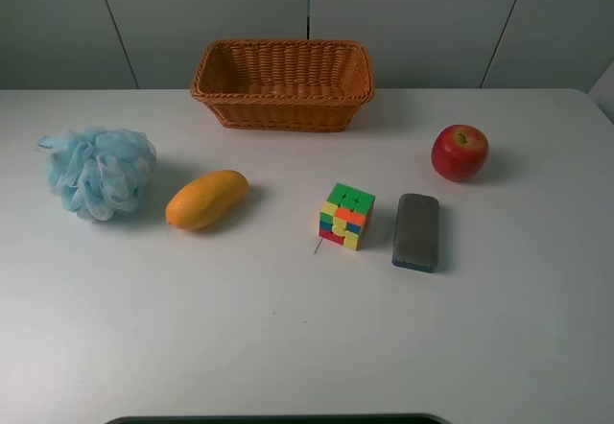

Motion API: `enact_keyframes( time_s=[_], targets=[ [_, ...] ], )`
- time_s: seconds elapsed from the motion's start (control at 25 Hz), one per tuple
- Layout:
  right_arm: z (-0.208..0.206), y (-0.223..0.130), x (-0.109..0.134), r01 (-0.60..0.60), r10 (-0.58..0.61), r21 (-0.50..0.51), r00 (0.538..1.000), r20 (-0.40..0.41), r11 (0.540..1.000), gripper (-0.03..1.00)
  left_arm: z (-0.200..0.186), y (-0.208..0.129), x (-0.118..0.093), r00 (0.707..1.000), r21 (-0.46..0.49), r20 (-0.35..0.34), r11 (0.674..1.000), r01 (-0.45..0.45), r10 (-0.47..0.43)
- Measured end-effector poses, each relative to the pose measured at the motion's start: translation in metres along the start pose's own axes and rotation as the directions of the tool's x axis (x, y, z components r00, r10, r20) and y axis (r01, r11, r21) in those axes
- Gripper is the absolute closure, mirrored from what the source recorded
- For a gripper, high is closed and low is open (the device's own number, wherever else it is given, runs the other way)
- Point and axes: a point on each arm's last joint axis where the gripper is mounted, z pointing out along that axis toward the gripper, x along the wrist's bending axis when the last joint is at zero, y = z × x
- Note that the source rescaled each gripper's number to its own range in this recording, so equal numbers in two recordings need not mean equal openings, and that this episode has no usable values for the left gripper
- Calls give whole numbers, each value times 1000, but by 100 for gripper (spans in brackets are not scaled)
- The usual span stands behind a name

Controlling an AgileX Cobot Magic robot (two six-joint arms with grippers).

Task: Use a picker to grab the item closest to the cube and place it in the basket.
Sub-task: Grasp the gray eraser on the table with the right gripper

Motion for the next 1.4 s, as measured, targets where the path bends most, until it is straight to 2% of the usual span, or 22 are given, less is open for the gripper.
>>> enact_keyframes(
  time_s=[0.24,0.48,0.68,0.88,1.08,1.4],
  targets=[
    [78,26,-6,-65,71,248,997,-17,967,-3,0,0,0,1000,0,0,1000,0,0],
    [142,20,28,10,-13,442,1000,5,897,-3,0,0,0,1000,0,0,1000,2,-2],
    [191,5,59,17,-23,559,1000,4,829,-3,0,0,0,1000,0,0,1000,2,-2],
    [232,-11,71,3,-22,623,999,23,782,-3,0,0,0,1000,0,0,1000,2,-2],
    [259,-42,69,-37,29,612,999,23,790,-3,0,0,0,1000,0,0,1000,2,-2],
    [267,-73,61,-53,39,618,999,36,784,-3,0,0,0,1000,0,0,1000,2,-2]
  ],
)
